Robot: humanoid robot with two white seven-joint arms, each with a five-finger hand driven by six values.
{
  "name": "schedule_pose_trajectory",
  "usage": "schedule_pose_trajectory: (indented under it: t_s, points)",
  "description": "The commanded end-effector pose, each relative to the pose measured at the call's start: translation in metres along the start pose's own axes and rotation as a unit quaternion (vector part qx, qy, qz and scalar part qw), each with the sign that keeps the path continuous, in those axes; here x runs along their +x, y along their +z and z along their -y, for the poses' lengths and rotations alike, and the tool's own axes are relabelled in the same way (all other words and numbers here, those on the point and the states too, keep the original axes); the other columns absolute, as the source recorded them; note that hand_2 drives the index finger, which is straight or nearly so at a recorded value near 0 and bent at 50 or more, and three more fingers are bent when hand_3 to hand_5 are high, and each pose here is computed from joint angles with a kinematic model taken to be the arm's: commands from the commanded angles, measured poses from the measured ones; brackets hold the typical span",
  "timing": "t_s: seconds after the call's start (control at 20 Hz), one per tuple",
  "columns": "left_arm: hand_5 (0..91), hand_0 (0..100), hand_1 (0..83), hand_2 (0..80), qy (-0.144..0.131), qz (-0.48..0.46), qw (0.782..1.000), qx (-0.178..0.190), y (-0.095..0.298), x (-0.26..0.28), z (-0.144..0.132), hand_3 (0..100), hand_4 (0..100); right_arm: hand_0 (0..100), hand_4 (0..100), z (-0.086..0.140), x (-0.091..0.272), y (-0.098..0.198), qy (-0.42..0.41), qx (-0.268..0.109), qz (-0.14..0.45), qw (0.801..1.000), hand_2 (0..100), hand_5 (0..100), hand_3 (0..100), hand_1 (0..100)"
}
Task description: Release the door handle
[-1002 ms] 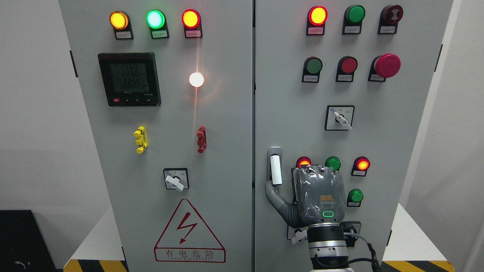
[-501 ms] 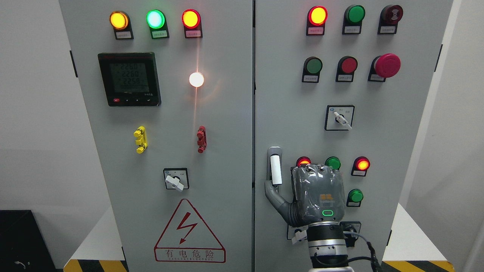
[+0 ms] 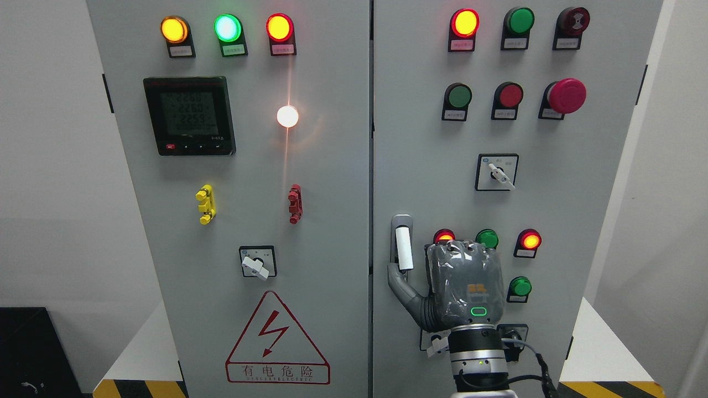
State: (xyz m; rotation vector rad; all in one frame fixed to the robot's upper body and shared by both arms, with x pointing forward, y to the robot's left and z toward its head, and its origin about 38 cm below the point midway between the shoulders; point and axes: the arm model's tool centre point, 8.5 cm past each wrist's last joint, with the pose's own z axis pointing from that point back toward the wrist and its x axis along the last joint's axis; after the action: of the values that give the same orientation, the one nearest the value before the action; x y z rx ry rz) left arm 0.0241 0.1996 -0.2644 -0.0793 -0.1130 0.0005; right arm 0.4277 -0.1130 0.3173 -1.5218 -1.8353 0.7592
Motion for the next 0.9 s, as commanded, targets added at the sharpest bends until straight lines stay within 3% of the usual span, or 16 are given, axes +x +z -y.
schedule_pose_trajectory:
  t_s: [0.0, 0.85]
  points:
    - [0.0, 12, 55.6, 0.0, 0.002, -0.010, 1.000, 0.000, 0.0011, -0.0128, 0.0000, 0, 0, 39, 98, 0.0001, -0.0011, 0.0002, 0.000, -0.003, -0.003, 1.000, 100, 100, 100, 28]
    - [0.0, 12, 55.6, 0.0, 0.002, -0.010, 1.000, 0.000, 0.0011, -0.0128, 0.0000, 0, 0, 39, 98, 0.0013, -0.0021, 0.0007, -0.001, -0.005, -0.005, 1.000, 100, 100, 100, 33]
